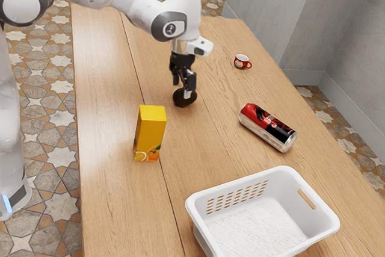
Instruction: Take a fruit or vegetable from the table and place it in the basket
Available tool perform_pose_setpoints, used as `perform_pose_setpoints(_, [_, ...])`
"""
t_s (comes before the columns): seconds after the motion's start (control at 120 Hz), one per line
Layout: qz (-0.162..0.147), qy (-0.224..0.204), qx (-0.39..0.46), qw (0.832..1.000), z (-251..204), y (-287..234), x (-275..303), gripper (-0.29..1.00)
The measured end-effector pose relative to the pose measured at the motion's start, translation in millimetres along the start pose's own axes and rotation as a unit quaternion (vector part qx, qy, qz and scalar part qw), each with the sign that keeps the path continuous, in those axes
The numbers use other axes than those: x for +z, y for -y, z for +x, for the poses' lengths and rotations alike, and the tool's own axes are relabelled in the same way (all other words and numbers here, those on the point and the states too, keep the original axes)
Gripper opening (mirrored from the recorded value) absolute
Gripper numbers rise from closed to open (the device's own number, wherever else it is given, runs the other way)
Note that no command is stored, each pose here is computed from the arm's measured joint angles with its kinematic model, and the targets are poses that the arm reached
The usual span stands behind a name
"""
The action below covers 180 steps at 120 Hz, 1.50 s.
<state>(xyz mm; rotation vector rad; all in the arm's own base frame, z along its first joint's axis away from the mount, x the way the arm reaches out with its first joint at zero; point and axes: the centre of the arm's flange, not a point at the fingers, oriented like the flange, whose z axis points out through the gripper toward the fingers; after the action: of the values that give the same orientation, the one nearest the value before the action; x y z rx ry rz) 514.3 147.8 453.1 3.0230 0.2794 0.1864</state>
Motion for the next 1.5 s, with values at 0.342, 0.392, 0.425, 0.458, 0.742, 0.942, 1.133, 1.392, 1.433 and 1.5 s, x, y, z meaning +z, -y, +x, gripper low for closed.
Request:
perform_pose_setpoints(0.342, [0.005,-0.001,0.001,1.000,7.0,6.7,19.9,0.66])
perform_pose_setpoints(0.392, [0.005,0.001,0.001,1.000,8.3,6.2,25.3,0.65])
perform_pose_setpoints(0.425, [0.005,0.001,0.002,1.000,9.3,6.0,28.6,0.64])
perform_pose_setpoints(0.458, [0.006,0.001,0.002,1.000,10.2,5.7,30.8,0.62])
perform_pose_setpoints(0.742, [0.005,-0.028,0.001,1.000,15.2,0.5,19.2,0.29])
perform_pose_setpoints(0.942, [0.003,-0.127,0.046,0.991,31.6,-62.9,-77.6,0.16])
perform_pose_setpoints(1.133, [-0.036,-0.179,0.180,0.967,28.2,-274.8,-122.9,0.17])
perform_pose_setpoints(1.392, [-0.089,-0.139,0.235,0.958,-10.3,-428.7,-62.5,0.20])
perform_pose_setpoints(1.433, [-0.089,-0.141,0.215,0.962,2.1,-418.5,-57.9,0.23])
perform_pose_setpoints(1.5, [-0.090,-0.142,0.185,0.968,19.0,-402.5,-49.1,0.26])
